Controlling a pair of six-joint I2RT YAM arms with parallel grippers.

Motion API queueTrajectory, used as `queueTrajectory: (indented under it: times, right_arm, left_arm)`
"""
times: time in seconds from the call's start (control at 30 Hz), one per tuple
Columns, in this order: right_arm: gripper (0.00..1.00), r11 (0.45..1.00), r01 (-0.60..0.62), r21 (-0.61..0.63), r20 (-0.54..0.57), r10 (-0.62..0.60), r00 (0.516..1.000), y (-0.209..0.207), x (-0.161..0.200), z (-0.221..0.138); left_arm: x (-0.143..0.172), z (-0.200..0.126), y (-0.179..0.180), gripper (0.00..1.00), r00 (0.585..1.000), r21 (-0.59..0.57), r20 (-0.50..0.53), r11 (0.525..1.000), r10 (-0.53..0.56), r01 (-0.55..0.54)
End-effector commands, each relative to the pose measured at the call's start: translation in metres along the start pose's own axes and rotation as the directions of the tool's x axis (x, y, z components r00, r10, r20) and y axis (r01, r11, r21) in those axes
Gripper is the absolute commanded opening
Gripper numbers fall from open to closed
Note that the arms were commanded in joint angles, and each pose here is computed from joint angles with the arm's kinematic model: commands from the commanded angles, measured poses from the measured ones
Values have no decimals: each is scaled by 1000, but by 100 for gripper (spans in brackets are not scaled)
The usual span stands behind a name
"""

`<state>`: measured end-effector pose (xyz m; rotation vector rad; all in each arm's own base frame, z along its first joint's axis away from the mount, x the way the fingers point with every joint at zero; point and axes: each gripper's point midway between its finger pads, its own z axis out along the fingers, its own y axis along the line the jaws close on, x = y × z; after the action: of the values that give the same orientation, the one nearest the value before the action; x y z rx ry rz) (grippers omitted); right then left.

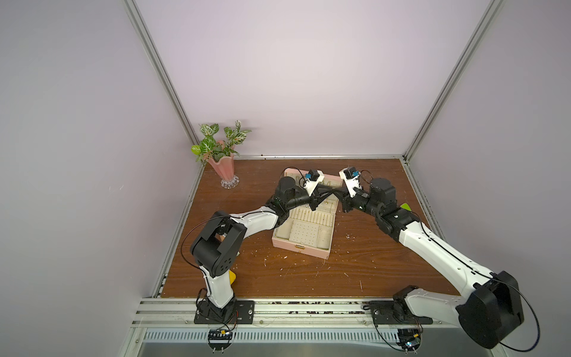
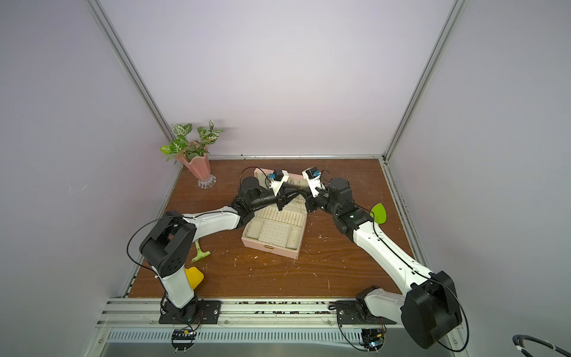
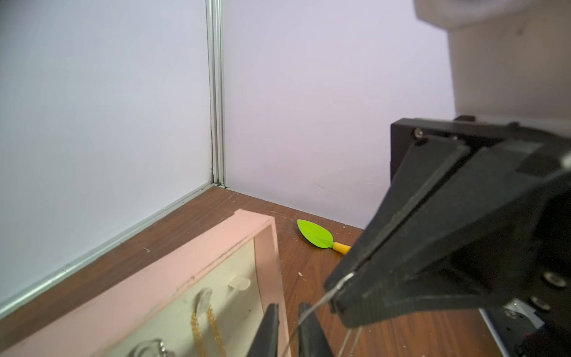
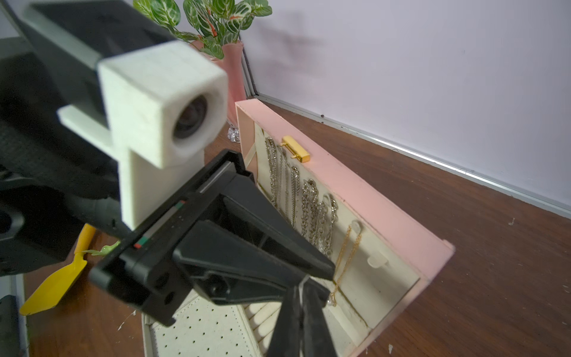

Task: Put jewelry chain into jewelry box
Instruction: Hang the necklace on the jewelry box clasp.

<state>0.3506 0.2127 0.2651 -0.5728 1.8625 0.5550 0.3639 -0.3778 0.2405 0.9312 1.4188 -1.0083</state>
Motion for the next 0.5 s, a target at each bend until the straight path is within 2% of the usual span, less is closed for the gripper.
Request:
queueTrajectory:
  times: [0.0,0.07,0.47]
  right_arm:
    - [8,998,21,56,26,-23,999,-10,-14,1]
    - [8,997,26,77,22,-27,999,-15,-14,3]
    - [9,971,80,225,43,-92,995,-43,-25,17]
  left_arm:
    - [-12,2,0,7,999,-12,35,999,34,-33]
    - [-13,0,1,2,999,-27,41,999,33,-32]
    - [-7,4,26,1,1000,-148,1,988,-31,31]
